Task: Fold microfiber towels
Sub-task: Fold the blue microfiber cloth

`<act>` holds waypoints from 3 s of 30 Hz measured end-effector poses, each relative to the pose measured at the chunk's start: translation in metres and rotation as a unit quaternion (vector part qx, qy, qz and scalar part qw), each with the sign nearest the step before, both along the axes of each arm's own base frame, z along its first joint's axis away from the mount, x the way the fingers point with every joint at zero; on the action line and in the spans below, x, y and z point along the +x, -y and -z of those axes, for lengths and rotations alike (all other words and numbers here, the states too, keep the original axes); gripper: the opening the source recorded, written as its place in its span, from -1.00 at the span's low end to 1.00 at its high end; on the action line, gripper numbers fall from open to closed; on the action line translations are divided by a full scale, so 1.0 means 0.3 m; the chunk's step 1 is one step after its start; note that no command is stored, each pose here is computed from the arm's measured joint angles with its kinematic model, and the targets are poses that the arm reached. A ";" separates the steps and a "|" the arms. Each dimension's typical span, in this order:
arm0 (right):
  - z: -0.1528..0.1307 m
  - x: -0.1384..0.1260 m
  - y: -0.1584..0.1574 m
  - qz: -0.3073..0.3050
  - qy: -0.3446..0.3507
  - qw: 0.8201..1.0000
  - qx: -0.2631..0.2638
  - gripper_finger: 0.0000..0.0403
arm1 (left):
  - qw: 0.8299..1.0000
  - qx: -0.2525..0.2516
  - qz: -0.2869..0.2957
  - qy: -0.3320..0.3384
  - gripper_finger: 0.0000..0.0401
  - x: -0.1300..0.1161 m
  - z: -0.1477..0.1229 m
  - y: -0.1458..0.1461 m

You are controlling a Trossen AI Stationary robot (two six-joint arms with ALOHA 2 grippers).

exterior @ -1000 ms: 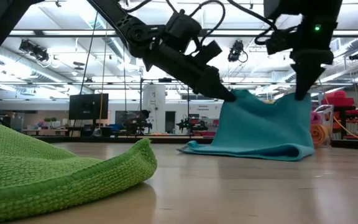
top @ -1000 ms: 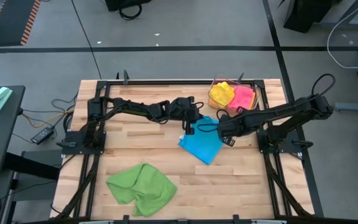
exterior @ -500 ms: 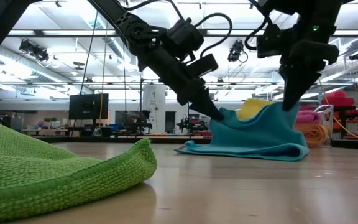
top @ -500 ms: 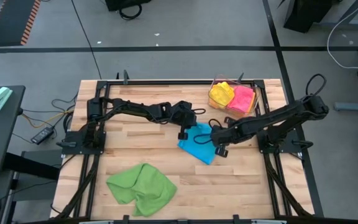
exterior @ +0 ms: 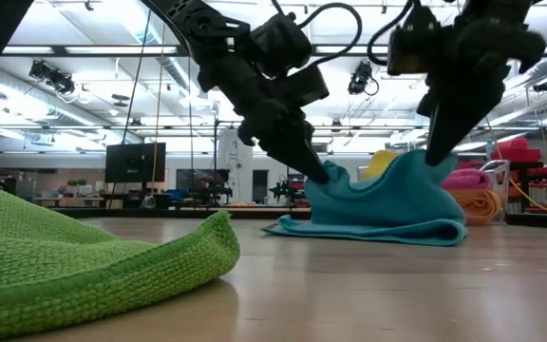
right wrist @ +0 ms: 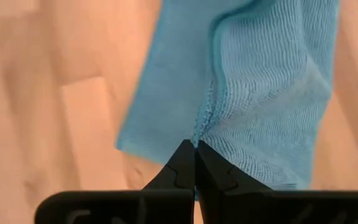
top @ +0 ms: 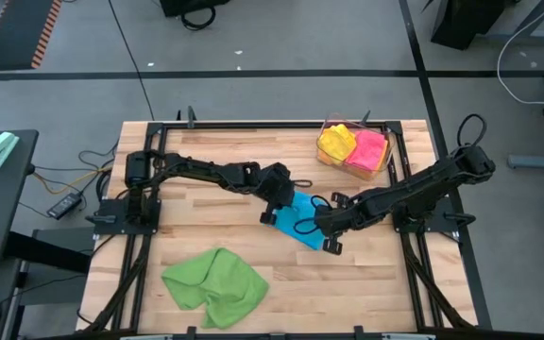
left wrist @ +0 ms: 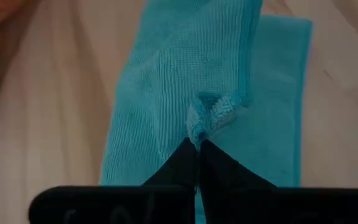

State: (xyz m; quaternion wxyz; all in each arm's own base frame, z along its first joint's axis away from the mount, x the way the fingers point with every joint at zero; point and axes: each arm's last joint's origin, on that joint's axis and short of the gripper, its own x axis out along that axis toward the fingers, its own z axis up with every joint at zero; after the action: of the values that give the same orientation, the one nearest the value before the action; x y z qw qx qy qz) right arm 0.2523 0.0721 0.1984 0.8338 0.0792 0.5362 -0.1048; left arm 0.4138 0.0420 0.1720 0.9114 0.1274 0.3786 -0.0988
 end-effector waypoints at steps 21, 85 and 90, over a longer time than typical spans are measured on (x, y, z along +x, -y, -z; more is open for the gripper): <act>0.134 0.067 -0.078 -0.046 -0.030 0.997 0.045 -0.97 | 0.994 -0.012 0.038 -0.102 -0.87 -0.053 0.028 0.073; 0.261 -0.071 0.156 0.030 0.115 0.993 -0.024 -0.22 | 0.994 -0.054 -0.007 -0.096 -0.67 -0.058 0.138 0.095; 0.284 -0.090 0.157 0.043 0.117 0.992 -0.015 -0.22 | 0.994 -0.054 -0.007 -0.095 -0.65 -0.058 0.138 0.095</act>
State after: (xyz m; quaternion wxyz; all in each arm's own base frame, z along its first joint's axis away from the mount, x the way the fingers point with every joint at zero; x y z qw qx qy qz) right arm 0.2254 0.0249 0.1133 0.8865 0.1017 0.4297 -0.1384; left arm 0.3964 0.0134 0.1308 0.8774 0.0653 0.4587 -0.1242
